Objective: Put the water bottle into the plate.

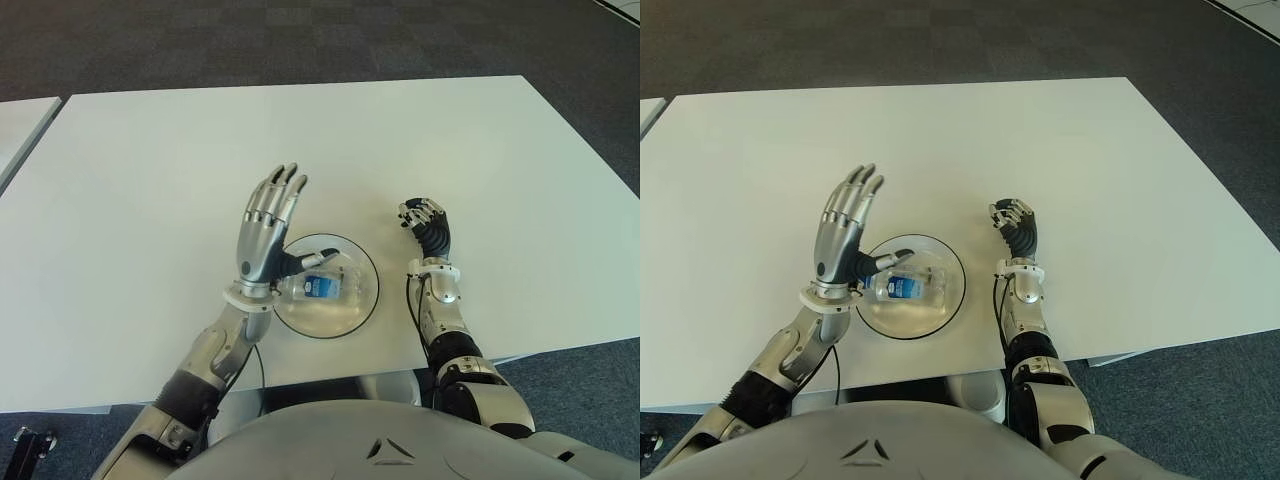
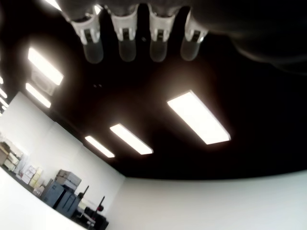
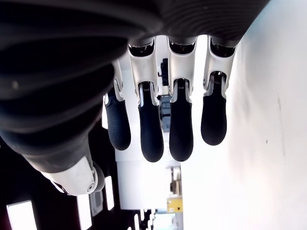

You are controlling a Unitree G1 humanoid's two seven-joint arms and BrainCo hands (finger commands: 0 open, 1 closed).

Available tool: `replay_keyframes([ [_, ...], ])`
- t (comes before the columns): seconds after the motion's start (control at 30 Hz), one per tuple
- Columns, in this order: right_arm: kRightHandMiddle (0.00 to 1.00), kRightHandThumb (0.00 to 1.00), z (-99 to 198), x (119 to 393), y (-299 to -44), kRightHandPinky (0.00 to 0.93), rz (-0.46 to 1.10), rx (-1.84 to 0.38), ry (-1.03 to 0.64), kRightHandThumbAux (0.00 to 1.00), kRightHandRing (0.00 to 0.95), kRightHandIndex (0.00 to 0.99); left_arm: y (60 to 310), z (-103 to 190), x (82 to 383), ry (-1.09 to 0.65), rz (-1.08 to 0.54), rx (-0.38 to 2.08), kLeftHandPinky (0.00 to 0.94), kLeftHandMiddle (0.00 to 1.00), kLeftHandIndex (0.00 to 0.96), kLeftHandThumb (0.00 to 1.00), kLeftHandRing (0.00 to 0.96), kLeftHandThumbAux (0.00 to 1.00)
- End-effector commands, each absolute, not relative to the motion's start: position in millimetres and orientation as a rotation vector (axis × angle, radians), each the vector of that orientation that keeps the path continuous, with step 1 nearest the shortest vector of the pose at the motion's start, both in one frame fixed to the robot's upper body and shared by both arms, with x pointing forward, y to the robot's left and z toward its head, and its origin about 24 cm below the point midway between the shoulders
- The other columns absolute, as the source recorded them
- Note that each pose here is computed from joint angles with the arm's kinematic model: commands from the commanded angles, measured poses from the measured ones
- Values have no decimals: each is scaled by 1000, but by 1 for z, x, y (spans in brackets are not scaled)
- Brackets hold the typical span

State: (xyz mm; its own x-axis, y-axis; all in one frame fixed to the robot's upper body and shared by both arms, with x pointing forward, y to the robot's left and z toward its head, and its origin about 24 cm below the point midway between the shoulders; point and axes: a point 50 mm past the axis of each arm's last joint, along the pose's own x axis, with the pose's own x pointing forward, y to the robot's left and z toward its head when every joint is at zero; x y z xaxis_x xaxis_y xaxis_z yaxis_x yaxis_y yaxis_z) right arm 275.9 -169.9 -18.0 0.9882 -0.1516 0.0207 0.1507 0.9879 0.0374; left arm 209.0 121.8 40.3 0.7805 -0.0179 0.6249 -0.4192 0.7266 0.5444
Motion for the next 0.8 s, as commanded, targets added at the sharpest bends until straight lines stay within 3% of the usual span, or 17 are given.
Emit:
replay_keyframes([
  [0.03,489,710,-19,276,-168,547,-148,38,-18,728,504,430,136,41,211,-582,335,593,0,0,0,233,0,240],
  [0.23,488,710,-19,277,-168,542,-147,39,-15,728,503,430,146,41,211,-525,402,482,9,0,0,202,0,334],
  [0.47,489,710,-19,278,-167,546,-141,38,-16,728,502,430,187,19,198,-423,528,480,21,0,0,198,0,497],
  [0.8,482,709,-18,279,-165,553,-127,38,-17,729,501,430,203,9,201,-365,646,503,22,0,0,249,0,619],
])
